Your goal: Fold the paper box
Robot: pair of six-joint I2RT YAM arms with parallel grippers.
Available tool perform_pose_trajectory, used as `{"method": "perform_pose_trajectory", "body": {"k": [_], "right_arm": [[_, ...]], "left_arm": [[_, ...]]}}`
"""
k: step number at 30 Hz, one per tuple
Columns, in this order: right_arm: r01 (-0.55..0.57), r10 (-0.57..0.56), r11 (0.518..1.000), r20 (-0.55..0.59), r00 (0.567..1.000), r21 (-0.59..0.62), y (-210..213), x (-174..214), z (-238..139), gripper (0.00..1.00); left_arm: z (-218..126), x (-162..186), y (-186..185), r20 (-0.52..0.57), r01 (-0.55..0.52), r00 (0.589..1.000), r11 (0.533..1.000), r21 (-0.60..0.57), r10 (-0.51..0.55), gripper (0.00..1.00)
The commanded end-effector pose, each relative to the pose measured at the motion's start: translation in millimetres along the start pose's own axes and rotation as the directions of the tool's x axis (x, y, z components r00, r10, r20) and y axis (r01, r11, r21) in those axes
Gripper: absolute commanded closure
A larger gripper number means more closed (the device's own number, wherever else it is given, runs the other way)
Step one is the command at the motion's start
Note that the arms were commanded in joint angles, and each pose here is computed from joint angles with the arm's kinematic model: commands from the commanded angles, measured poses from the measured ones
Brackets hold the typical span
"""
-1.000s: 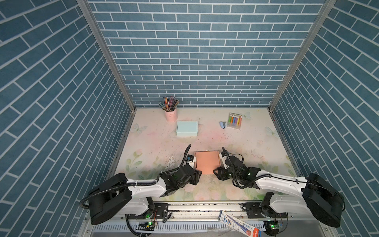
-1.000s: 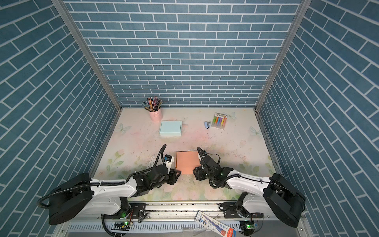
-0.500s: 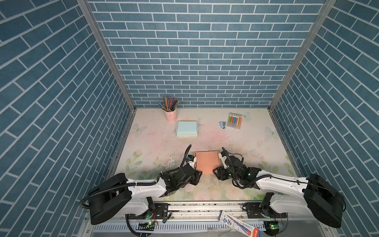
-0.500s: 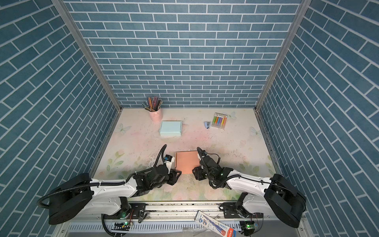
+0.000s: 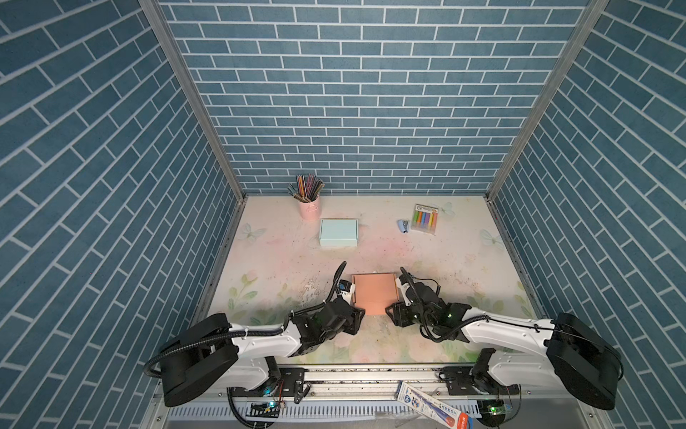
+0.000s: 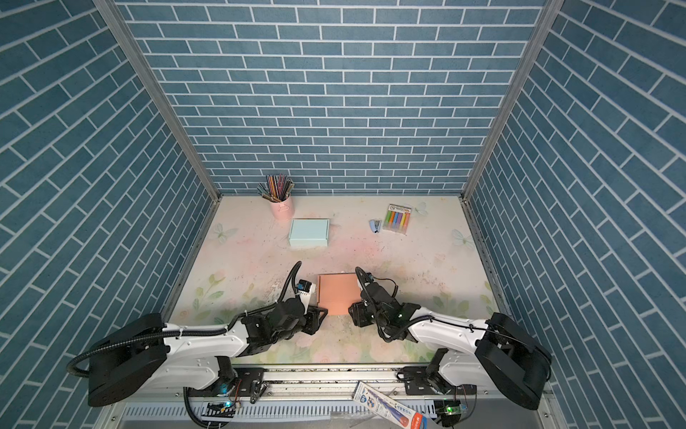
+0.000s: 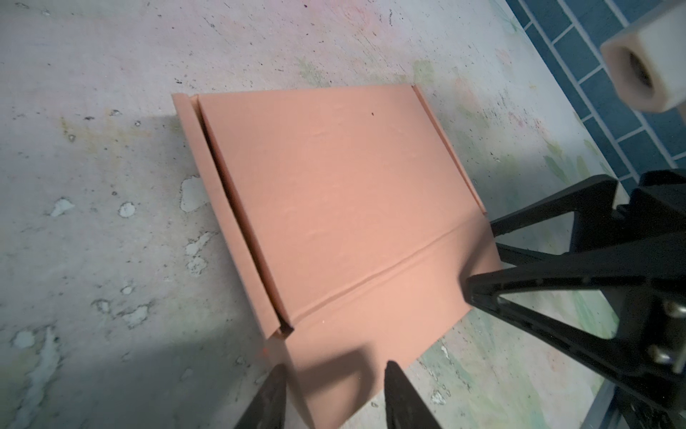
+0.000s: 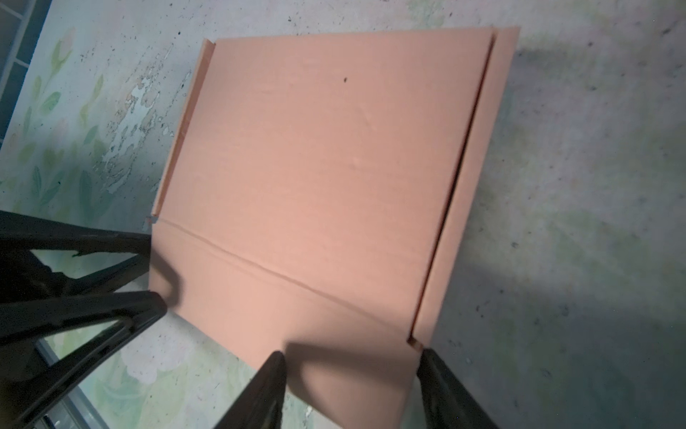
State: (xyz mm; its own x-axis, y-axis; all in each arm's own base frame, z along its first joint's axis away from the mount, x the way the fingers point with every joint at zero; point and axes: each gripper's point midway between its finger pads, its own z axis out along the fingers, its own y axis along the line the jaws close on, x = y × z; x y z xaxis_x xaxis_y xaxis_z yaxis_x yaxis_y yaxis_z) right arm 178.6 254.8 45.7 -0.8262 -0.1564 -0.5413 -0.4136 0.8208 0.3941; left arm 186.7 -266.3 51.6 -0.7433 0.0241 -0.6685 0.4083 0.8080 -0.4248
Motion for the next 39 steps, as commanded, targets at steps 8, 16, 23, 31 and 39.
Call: {"method": "perform_pose_trajectory", "body": {"k": [8, 16, 23, 31, 39], "right_arm": [[0.011, -0.011, 1.0, 0.029, 1.0, 0.006, 6, -11, 0, 0.42], [0.018, -0.018, 1.0, 0.024, 1.0, 0.012, 5, -11, 4, 0.42], [0.026, -0.026, 0.999, 0.021, 0.999, 0.03, 1, -10, 7, 0.42], [0.026, -0.027, 0.998, 0.017, 0.999, 0.06, -3, -11, 9, 0.42], [0.03, -0.032, 0.996, 0.018, 0.999, 0.086, -7, -12, 12, 0.42]], "left_arm": [[5, -6, -1, 0.013, -0.013, 1.0, 1.0, -0.018, 0.014, 0.58], [7, -8, 4, 0.016, -0.012, 1.0, 1.0, -0.027, 0.012, 0.6], [10, -9, 10, 0.011, -0.015, 1.0, 0.999, -0.041, 0.016, 0.62], [14, -8, 11, 0.002, -0.018, 1.0, 0.999, -0.041, 0.018, 0.63], [18, -9, 18, -0.006, -0.014, 1.0, 0.998, -0.054, 0.014, 0.65]]}}
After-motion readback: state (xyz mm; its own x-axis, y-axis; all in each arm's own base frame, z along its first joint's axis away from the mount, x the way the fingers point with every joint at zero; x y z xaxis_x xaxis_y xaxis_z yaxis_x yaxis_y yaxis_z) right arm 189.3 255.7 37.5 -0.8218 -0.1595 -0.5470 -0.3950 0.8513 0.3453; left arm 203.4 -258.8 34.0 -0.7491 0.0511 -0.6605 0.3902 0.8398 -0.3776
